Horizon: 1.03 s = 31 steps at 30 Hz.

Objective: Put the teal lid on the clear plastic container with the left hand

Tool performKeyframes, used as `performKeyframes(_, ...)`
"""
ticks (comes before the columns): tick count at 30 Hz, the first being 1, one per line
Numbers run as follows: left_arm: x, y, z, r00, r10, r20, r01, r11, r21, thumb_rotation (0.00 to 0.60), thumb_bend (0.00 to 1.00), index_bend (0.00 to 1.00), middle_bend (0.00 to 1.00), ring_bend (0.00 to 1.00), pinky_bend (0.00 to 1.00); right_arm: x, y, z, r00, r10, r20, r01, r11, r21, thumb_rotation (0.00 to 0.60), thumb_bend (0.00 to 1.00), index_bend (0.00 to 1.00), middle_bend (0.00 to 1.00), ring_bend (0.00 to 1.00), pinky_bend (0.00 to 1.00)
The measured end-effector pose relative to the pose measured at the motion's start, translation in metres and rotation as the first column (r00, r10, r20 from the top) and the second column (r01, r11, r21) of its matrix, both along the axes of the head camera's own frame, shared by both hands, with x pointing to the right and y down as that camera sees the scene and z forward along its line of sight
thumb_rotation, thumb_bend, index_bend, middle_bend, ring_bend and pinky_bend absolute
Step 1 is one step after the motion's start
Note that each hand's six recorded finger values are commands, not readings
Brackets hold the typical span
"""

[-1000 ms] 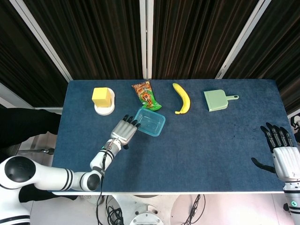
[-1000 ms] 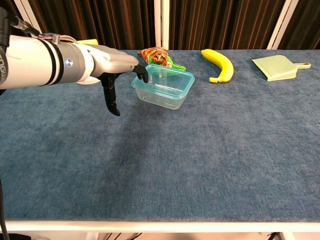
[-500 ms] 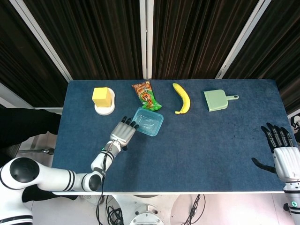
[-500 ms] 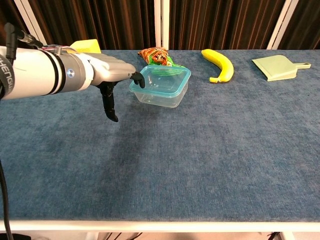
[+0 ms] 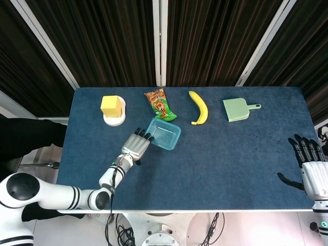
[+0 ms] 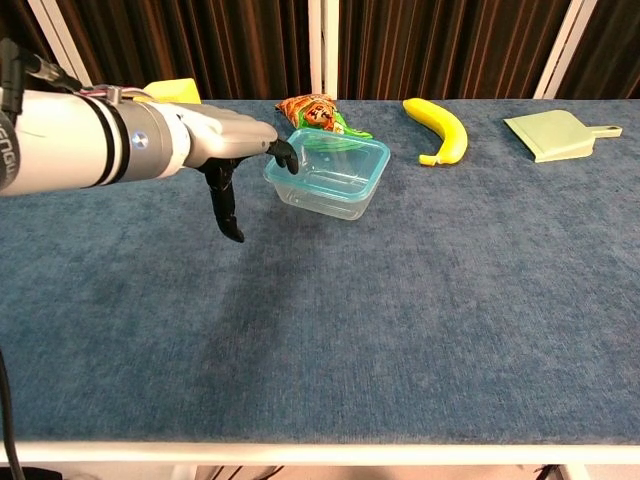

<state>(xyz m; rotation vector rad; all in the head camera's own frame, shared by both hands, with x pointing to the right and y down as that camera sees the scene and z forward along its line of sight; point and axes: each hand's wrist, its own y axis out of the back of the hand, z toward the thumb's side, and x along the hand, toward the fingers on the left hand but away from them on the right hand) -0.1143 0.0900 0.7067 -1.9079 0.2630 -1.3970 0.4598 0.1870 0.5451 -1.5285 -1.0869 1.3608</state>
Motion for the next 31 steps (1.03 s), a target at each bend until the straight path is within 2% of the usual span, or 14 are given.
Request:
performKeyframes(4, -0.008, -0.009, -0.019, 0.994, -0.066, -0.090, 0.067, 0.998, 0.001, 0.600, 0.00, 0.14, 0.11, 0.00, 0.05, 0.001, -0.001, -0.001, 1.000, 0.001, 0.006, -0.001, 1.000, -0.001, 0.600, 0.08, 0.00, 0.00, 0.00, 0.00)
performKeyframes(7, -0.027, -0.018, -0.037, 0.984, -0.112, -0.142, 0.118, 0.993, 0.030, 0.600, 0.00, 0.15, 0.11, 0.00, 0.05, 0.003, -0.001, -0.001, 1.000, 0.006, 0.015, -0.006, 1.000, -0.007, 0.600, 0.08, 0.00, 0.00, 0.00, 0.00)
performKeyframes(10, -0.059, -0.024, -0.051, 0.971, -0.174, -0.164, 0.188, 0.980, 0.073, 0.600, 0.00, 0.15, 0.11, 0.00, 0.05, 0.007, -0.002, 0.000, 1.000, 0.014, 0.024, -0.013, 1.000, -0.026, 0.600, 0.08, 0.00, 0.00, 0.00, 0.00)
performKeyframes(13, -0.099, -0.024, -0.060, 0.956, -0.246, -0.159, 0.265, 0.957, 0.116, 0.600, 0.00, 0.15, 0.11, 0.00, 0.05, 0.016, -0.002, 0.001, 0.999, 0.026, 0.021, -0.025, 0.998, -0.051, 0.600, 0.09, 0.00, 0.00, 0.00, 0.00)
performKeyframes(16, -0.142, -0.018, -0.067, 0.938, -0.312, -0.151, 0.336, 0.926, 0.169, 0.600, 0.00, 0.16, 0.11, 0.00, 0.04, 0.022, -0.003, 0.001, 0.999, 0.041, 0.021, -0.039, 0.998, -0.056, 0.600, 0.09, 0.00, 0.00, 0.00, 0.00)
performKeyframes(19, -0.184, -0.005, -0.077, 0.910, -0.382, -0.162, 0.411, 0.883, 0.225, 0.600, 0.00, 0.16, 0.11, 0.00, 0.03, 0.027, -0.004, 0.000, 0.998, 0.050, 0.024, -0.049, 0.998, -0.044, 0.600, 0.09, 0.00, 0.00, 0.00, 0.00)
performKeyframes(23, -0.243, 0.021, -0.090, 0.865, -0.462, -0.195, 0.501, 0.812, 0.301, 0.600, 0.00, 0.16, 0.11, 0.00, 0.02, 0.031, -0.001, 0.004, 0.998, 0.058, 0.029, -0.057, 0.998, -0.039, 0.600, 0.09, 0.00, 0.00, 0.00, 0.00)
performKeyframes(27, -0.295, 0.050, -0.100, 0.839, -0.507, -0.197, 0.543, 0.759, 0.360, 0.600, 0.00, 0.16, 0.11, 0.00, 0.01, 0.029, 0.006, 0.011, 0.997, 0.060, 0.038, -0.058, 0.997, -0.055, 0.600, 0.09, 0.00, 0.00, 0.00, 0.00)
performKeyframes(29, -0.315, 0.067, -0.107, 0.818, -0.539, -0.202, 0.573, 0.729, 0.375, 0.600, 0.00, 0.16, 0.11, 0.00, 0.01, 0.027, 0.010, 0.011, 0.997, 0.057, 0.043, -0.055, 0.997, -0.053, 0.600, 0.09, 0.00, 0.00, 0.00, 0.00)
performKeyframes(31, -0.327, 0.081, -0.112, 0.804, -0.557, -0.206, 0.590, 0.708, 0.388, 0.600, 0.00, 0.16, 0.11, 0.00, 0.01, 0.024, 0.015, 0.012, 0.998, 0.052, 0.047, -0.049, 0.997, -0.052, 0.600, 0.09, 0.00, 0.00, 0.00, 0.00)
